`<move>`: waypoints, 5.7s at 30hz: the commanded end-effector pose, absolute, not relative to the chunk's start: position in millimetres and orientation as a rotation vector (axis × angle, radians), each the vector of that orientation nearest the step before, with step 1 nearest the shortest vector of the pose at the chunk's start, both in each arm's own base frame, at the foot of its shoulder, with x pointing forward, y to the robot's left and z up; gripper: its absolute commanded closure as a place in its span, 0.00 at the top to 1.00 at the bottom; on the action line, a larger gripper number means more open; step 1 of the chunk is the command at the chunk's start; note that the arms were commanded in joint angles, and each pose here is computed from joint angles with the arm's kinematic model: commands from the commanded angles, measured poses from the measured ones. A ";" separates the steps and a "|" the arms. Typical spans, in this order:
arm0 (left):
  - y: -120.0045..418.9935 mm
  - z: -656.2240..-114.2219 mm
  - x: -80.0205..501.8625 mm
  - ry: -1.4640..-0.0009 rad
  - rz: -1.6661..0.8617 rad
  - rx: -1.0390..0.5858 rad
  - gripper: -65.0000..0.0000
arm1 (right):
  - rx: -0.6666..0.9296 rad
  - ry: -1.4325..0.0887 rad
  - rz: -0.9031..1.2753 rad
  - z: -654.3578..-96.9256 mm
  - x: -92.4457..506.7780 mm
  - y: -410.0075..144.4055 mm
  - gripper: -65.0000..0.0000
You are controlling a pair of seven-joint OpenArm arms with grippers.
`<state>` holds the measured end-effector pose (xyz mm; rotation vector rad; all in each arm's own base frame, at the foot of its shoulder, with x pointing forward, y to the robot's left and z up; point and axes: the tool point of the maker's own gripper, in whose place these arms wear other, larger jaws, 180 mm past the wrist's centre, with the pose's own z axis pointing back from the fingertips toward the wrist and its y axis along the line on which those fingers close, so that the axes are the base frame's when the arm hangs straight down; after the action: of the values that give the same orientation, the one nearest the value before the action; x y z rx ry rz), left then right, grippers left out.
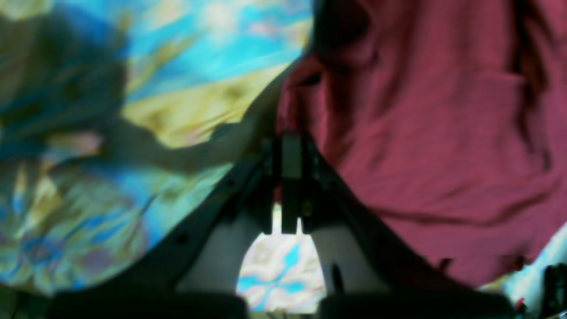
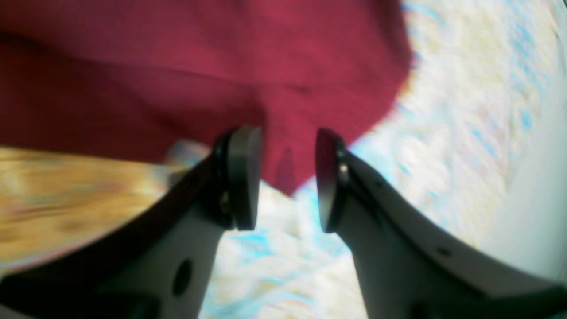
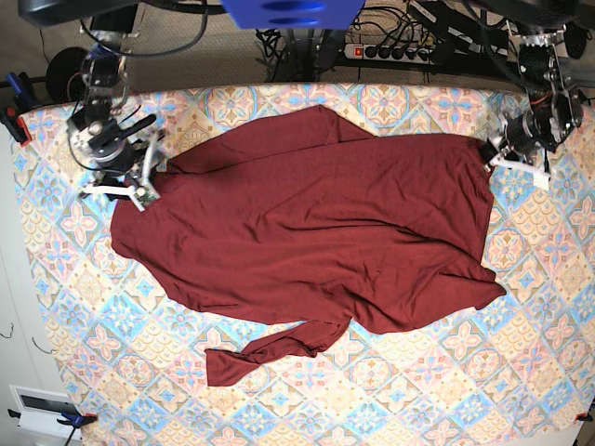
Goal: Layout the t-shirt on the table in an organized manner, then fold the t-shirt properly
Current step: 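Release the right gripper and move it to the shirt's collar end, then move the left gripper beside the right gripper at the collar end, then grasp the collar-end fabric with the left gripper and lift it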
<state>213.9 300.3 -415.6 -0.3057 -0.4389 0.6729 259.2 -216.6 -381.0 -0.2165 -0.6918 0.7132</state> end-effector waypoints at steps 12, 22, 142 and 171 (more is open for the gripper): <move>310.8 -408.1 215.0 -0.458 0.661 -0.281 0.00 | 0.094 -0.715 0.997 -398.3 192.5 -86.3 0.31; 310.7 -412.7 206.0 -0.436 0.663 -0.274 0.00 | 0.305 -0.745 1.221 -393.3 160.1 9.6 0.31; 26.9 -426.5 136.7 -0.205 0.563 -0.451 0.45 | 0.007 -0.774 1.101 -375.5 242.3 -75.8 0.31; 6.7 -439.9 154.7 -0.190 0.476 -0.453 0.17 | 0.009 -0.775 1.102 -375.4 241.2 -75.0 0.31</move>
<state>179.8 24.3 -433.0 -0.4033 -0.3125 0.4844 235.3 -78.1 -386.1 0.0082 -0.7298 1.1016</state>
